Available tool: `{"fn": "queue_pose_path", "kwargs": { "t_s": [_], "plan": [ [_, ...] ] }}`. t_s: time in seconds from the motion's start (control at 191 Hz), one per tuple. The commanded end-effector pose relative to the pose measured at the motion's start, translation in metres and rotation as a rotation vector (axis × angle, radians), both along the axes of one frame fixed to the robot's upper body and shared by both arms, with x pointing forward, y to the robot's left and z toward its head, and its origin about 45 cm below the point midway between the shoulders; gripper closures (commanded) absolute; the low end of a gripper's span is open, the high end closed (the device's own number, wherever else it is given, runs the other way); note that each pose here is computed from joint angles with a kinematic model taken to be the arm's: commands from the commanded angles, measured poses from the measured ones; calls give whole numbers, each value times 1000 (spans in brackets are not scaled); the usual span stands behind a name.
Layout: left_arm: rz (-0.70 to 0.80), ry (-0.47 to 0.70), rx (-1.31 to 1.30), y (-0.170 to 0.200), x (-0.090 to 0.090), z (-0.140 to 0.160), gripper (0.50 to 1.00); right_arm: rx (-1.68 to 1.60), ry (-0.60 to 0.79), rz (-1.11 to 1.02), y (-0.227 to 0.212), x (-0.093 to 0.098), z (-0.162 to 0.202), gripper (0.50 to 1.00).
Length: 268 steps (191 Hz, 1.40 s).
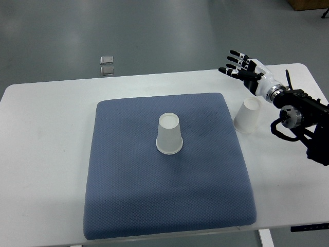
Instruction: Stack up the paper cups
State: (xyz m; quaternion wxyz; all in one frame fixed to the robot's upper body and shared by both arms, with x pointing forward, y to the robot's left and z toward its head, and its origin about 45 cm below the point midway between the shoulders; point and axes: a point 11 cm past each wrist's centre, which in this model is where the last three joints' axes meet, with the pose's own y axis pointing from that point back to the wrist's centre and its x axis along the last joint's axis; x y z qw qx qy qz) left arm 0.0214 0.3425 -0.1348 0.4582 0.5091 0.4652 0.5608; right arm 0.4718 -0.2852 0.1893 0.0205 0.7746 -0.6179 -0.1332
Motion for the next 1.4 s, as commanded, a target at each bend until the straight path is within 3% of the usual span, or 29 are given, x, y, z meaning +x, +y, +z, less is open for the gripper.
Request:
{"fn": "queue_pose_path", "kwargs": {
  "t_s": [0.0,1.397],
  "plan": [
    [1,1,2,1,0,0,500,0,-1,-1,-1,0,0,581],
    [1,1,0,0,0,0,500,9,-5,-7,-14,2,4,581]
  ]
}}
